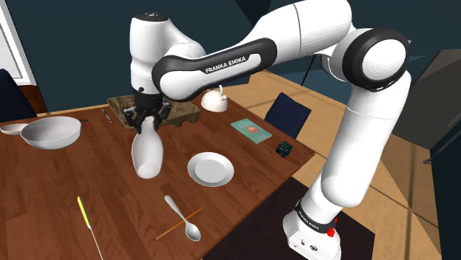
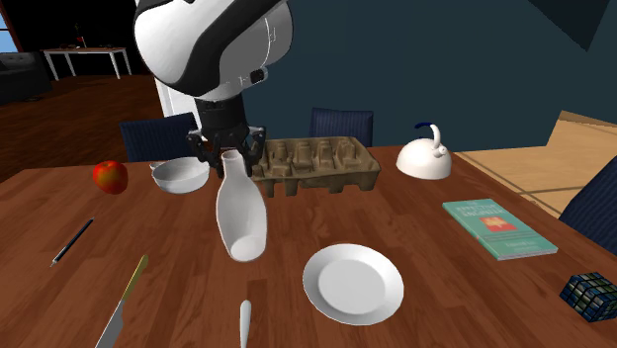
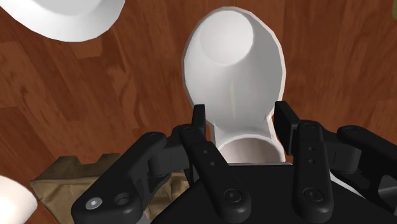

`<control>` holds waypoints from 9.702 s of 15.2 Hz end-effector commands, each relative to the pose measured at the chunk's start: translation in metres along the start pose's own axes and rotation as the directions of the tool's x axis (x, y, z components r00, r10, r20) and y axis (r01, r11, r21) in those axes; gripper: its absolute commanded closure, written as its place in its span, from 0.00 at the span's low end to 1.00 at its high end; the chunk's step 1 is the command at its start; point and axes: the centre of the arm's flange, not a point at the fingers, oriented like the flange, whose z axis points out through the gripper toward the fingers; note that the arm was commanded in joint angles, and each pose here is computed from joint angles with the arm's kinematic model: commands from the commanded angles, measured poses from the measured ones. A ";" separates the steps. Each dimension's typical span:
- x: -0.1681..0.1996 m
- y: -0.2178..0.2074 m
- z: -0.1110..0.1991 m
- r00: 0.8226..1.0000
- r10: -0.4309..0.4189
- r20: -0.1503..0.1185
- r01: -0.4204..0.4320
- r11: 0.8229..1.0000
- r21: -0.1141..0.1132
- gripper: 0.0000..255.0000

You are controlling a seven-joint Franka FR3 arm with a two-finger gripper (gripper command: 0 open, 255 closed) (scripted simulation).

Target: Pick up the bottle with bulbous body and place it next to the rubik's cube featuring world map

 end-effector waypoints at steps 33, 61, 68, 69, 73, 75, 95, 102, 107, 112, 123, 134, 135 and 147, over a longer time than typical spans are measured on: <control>0.036 0.004 -0.176 1.000 0.000 0.000 0.000 1.000 0.000 1.00; 0.052 0.045 -0.304 1.000 0.000 0.000 0.000 1.000 0.000 1.00; 0.029 0.134 -0.307 1.000 0.000 0.000 0.000 1.000 0.000 1.00; 0.026 0.147 -0.307 1.000 0.000 0.000 0.000 1.000 0.000 1.00; 0.013 0.198 -0.309 1.000 0.000 0.000 0.000 1.000 0.000 1.00; 0.006 0.223 -0.310 1.000 0.000 0.000 0.000 1.000 0.000 1.00; -0.059 0.479 -0.319 1.000 0.000 0.000 0.000 1.000 0.000 1.00; -0.082 0.568 -0.322 1.000 0.000 0.000 0.000 1.000 0.000 1.00; -0.098 0.632 -0.324 1.000 0.000 0.000 0.000 1.000 0.000 1.00; -0.115 0.696 -0.327 1.000 0.000 0.000 0.000 1.000 0.000 1.00; -0.144 0.798 -0.315 1.000 0.000 0.000 0.000 1.000 0.000 1.00; -0.156 0.797 -0.258 1.000 0.000 0.000 0.000 1.000 0.000 1.00; -0.157 0.797 -0.253 1.000 0.000 0.000 0.000 1.000 0.000 1.00; -0.169 0.796 -0.191 1.000 0.000 0.000 0.000 1.000 0.000 1.00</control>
